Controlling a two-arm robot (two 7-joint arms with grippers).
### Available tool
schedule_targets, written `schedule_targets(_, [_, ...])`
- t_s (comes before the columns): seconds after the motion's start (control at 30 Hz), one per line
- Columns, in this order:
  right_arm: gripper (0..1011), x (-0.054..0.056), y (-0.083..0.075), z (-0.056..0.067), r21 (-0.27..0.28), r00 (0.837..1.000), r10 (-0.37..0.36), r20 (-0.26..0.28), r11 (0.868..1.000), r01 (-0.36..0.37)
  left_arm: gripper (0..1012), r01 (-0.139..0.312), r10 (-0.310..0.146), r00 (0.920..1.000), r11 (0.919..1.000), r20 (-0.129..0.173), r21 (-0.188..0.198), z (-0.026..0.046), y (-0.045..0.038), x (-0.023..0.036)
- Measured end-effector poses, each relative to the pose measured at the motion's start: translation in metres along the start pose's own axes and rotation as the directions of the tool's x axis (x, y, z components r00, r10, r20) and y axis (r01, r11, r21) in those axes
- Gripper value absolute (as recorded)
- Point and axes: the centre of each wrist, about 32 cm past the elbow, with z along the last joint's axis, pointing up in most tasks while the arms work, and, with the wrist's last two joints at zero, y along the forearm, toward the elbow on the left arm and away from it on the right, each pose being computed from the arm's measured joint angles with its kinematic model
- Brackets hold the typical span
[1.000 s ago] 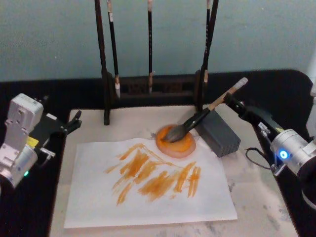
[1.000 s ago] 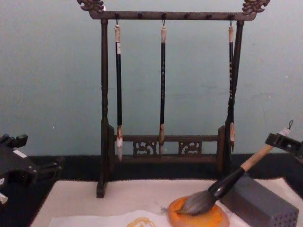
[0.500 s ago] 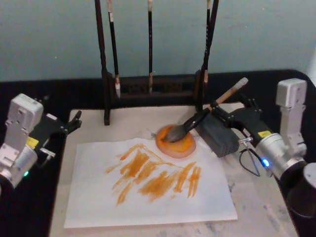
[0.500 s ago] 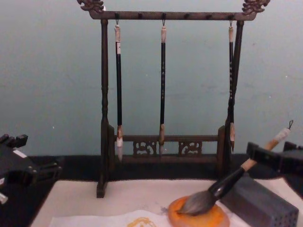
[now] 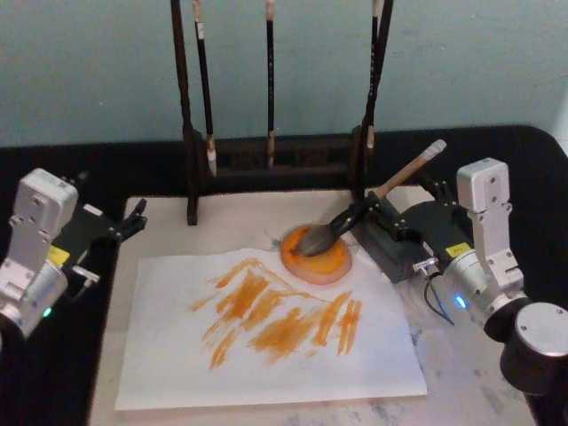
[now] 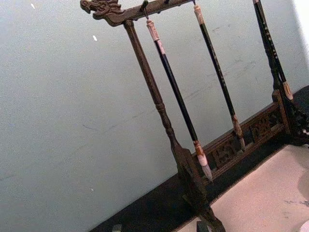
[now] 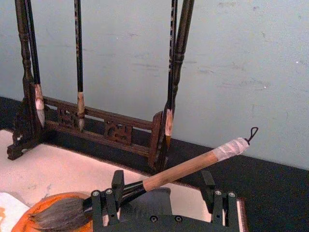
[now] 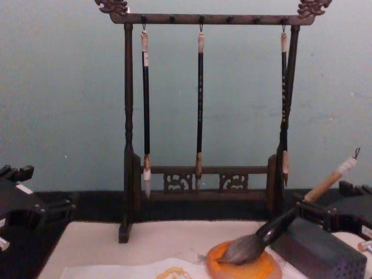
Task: Pick up the brush from the inkstone, write on the paper, then place the brush back to its original position.
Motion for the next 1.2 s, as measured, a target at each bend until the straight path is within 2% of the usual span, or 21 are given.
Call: schedule_targets(1.2, [1000,-0.0005,0.0006,-0.001,-0.002,1.0,-0.003,0.008,1.0,0.003,1001,0.0,0.0,1.0,1.0,0.0,0.0,0.0,0.0,0.0])
